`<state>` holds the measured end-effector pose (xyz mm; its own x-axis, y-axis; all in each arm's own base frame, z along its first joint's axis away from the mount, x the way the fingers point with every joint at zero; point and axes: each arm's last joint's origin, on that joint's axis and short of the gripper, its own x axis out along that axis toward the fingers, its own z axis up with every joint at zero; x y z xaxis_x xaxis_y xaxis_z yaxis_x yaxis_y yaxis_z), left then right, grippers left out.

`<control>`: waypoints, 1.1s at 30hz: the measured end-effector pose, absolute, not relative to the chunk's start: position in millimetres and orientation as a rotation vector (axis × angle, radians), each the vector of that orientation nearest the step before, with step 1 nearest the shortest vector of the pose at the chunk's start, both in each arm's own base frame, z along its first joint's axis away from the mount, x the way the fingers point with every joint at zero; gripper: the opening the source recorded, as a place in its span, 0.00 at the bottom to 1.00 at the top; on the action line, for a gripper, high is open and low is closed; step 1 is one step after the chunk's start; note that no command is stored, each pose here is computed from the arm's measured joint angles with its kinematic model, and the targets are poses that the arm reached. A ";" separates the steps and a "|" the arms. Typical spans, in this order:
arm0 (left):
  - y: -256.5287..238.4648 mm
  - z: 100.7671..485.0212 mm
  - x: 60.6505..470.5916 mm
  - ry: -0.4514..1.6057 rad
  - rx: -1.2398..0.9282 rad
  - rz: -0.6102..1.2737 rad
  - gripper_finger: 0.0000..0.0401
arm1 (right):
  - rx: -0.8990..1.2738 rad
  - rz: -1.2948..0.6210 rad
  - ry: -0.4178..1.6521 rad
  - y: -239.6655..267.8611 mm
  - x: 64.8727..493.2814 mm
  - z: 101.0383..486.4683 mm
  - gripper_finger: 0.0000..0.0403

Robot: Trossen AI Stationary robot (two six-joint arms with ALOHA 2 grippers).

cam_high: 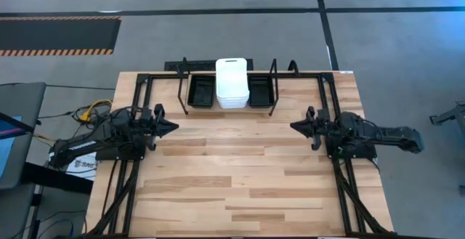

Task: Stack baskets on shelf by color
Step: Return to Home Position

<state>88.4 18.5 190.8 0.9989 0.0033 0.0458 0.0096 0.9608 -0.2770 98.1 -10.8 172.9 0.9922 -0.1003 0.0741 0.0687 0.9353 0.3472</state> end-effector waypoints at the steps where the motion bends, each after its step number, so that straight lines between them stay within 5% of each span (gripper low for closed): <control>1: 18.1 190.8 88.5 -0.044 -0.277 -0.014 0.00 | 0.349 -0.078 -0.080 -8.8 98.4 172.0 0.09; 25: 12.7 179.3 89.5 0.069 -0.008 -0.045 0.00 | 0.110 -0.172 -0.022 -6.2 99.0 166.9 0.09; 33: 10.4 174.5 96.1 -0.079 0.010 -0.088 0.00 | 0.113 -0.172 -0.029 -6.1 99.0 167.6 0.09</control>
<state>96.1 10.4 174.5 0.9930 -0.0885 0.0787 0.0877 0.9961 0.0135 99.0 -6.1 167.6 0.9849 -0.1720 0.0194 0.1687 0.9789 0.1150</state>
